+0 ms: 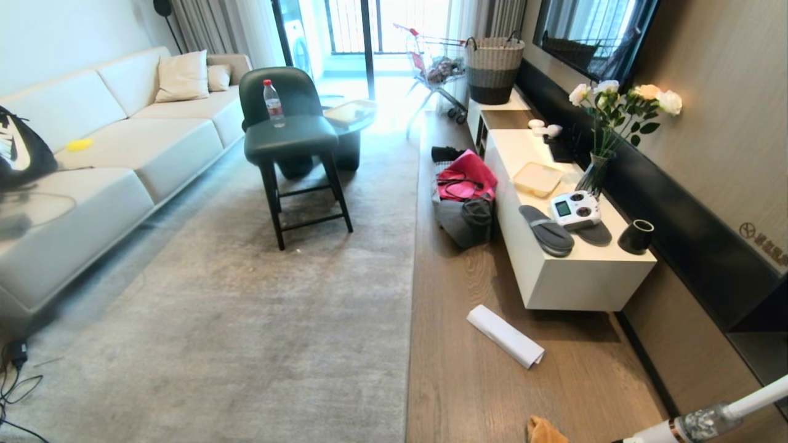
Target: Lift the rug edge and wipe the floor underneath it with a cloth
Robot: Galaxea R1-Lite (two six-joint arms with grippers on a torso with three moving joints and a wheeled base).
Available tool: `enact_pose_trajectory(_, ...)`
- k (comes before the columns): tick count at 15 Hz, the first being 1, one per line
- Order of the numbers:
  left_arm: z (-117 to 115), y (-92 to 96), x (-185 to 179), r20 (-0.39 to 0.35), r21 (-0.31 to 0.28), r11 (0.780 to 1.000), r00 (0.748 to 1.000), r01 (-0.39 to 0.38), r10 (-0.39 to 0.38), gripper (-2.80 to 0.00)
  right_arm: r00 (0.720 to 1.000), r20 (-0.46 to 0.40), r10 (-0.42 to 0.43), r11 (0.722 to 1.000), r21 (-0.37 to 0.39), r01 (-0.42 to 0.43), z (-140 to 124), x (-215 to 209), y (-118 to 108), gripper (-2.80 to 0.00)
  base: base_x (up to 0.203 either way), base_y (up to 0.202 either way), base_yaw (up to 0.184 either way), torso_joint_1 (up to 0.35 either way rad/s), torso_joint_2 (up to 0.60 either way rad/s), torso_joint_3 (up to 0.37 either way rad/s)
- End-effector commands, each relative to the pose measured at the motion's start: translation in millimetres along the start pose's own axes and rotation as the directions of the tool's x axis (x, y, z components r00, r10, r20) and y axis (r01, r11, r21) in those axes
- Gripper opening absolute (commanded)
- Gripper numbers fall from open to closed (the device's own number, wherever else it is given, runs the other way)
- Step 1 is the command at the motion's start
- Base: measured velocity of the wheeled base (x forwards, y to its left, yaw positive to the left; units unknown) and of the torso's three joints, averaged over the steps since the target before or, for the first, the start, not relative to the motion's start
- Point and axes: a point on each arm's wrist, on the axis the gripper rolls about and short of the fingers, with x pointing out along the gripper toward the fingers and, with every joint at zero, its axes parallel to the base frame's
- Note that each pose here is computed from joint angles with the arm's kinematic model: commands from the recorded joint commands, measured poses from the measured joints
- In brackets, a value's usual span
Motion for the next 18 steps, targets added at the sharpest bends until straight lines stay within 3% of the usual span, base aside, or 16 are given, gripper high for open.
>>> enact_pose_trajectory(1, -0.4, 0.0, 0.2, -0.002, -0.001, 1.000, 1.000, -0.001, 0.001, -2.80, 1.000, 0.000, 0.000, 1.000, -0.002, 0.000, 0.2, 0.1, 0.0, -2.80, 0.000, 0.000, 0.000, 0.162, -0.52, -0.345)
enact_pose_trajectory(11, 0.0, 0.0, 0.1, -0.001, -0.001, 1.000, 1.000, -0.001, 0.001, -2.80, 1.000, 0.000, 0.000, 1.000, -0.002, 0.000, 0.2, 0.1, 0.0, -2.80, 0.000, 0.000, 0.000, 0.213, -0.56, -0.351)
enact_pose_trajectory(18, 0.0, 0.0, 0.1, -0.001, -0.001, 1.000, 1.000, -0.001, 0.001, -2.80, 1.000, 0.000, 0.000, 1.000, 0.000, 0.000, 0.2, 0.1, 0.0, -2.80, 0.000, 0.000, 0.000, 0.163, -0.38, -0.221)
